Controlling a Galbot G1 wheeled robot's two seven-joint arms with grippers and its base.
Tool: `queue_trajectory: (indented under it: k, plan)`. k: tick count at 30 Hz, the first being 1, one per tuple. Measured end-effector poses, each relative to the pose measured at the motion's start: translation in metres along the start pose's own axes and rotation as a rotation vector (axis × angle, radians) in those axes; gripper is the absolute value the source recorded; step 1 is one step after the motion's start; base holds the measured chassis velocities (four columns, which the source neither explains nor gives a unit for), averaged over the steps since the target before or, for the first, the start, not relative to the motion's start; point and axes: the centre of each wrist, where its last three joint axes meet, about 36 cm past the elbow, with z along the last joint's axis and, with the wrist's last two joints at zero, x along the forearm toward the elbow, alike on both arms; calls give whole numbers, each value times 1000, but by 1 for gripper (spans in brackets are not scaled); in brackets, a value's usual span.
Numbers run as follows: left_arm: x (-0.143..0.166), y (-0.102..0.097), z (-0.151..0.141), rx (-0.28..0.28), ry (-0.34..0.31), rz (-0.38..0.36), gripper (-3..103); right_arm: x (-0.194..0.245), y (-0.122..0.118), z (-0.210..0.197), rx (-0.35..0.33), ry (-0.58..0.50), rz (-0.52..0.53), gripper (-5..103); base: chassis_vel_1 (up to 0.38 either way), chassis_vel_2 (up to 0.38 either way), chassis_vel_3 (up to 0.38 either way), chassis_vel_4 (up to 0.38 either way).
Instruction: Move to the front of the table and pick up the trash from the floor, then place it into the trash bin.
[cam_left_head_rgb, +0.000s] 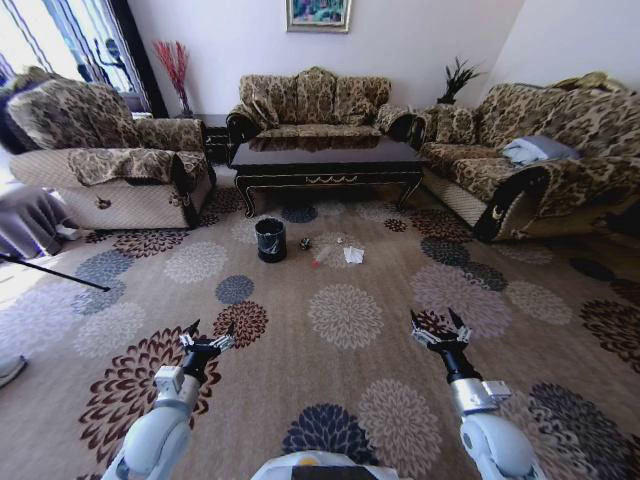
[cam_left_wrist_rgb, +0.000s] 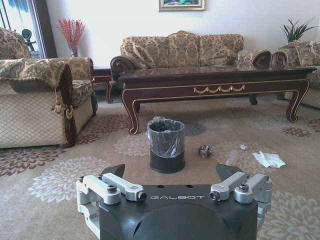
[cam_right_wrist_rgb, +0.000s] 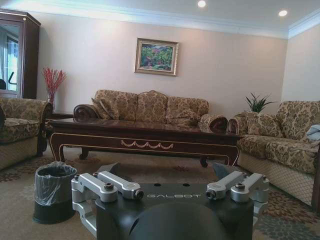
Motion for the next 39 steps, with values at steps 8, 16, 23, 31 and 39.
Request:
queue_trajectory:
  k: [8, 16, 23, 31, 39]
  plan:
    - [2, -5, 1, -10, 3, 0, 99, 2, 1, -8, 3, -18, -8, 100, 0, 0, 0, 0]
    - [2, -4, 0, -5, 0, -1, 98, 7, 3, -10, -4, -14, -8, 100, 0, 0, 0, 0]
    - [1, -4, -1, 10, 8, -3, 102, 5, 6, -12, -10, -20, -10, 100, 0, 0, 0, 0]
    - [0, -3, 0, 20, 18, -15, 98, 6, 6, -8, -32, -6, 2, 100, 0, 0, 0, 0]
    - [-2, -1, 2, 19, 22, -33, 97, 8, 7, -7, -38, -3, 1, 100, 0, 0, 0, 0]
